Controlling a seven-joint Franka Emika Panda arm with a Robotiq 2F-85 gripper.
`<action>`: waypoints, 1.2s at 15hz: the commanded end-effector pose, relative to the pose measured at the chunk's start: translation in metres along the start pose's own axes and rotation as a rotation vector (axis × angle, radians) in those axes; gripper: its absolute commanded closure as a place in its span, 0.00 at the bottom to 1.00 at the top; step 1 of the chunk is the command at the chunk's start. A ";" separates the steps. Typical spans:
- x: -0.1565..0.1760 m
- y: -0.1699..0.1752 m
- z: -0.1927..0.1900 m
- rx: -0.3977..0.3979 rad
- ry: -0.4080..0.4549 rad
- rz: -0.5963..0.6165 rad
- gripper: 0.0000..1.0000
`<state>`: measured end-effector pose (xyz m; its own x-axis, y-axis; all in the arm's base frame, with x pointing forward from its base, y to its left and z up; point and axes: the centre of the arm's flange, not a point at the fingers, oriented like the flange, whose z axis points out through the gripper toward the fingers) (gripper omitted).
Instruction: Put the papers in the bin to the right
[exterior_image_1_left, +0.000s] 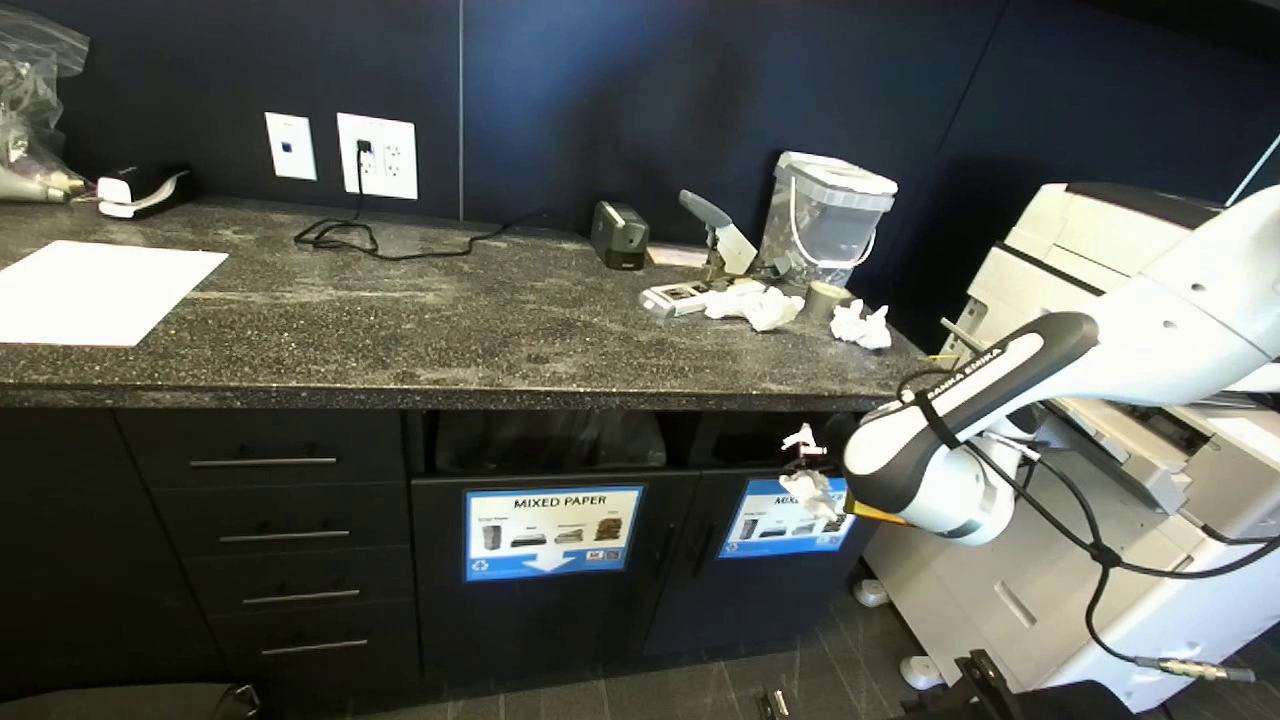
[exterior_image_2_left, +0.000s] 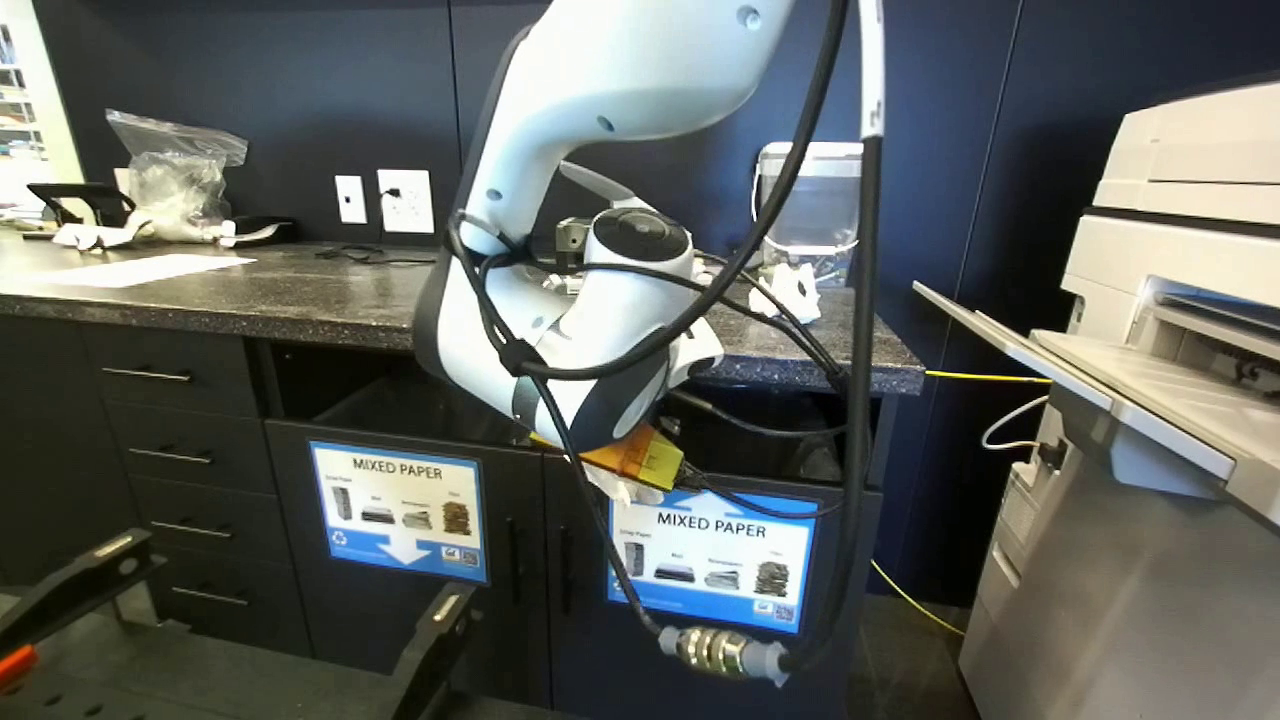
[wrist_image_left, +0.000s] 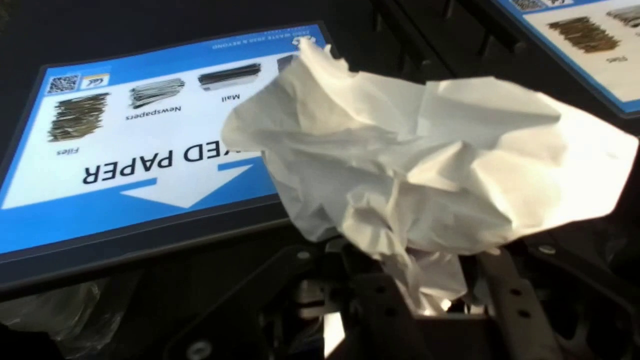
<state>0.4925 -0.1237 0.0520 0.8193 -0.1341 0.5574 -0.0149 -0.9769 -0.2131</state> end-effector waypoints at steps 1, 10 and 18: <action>0.002 0.003 0.029 -0.024 0.152 0.078 0.81; 0.031 -0.009 0.107 -0.131 0.382 0.104 0.80; 0.049 -0.004 0.152 -0.249 0.501 0.105 0.80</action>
<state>0.5990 -0.0958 -0.0217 0.5104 -0.2403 0.8256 -0.2320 -0.9630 -0.1369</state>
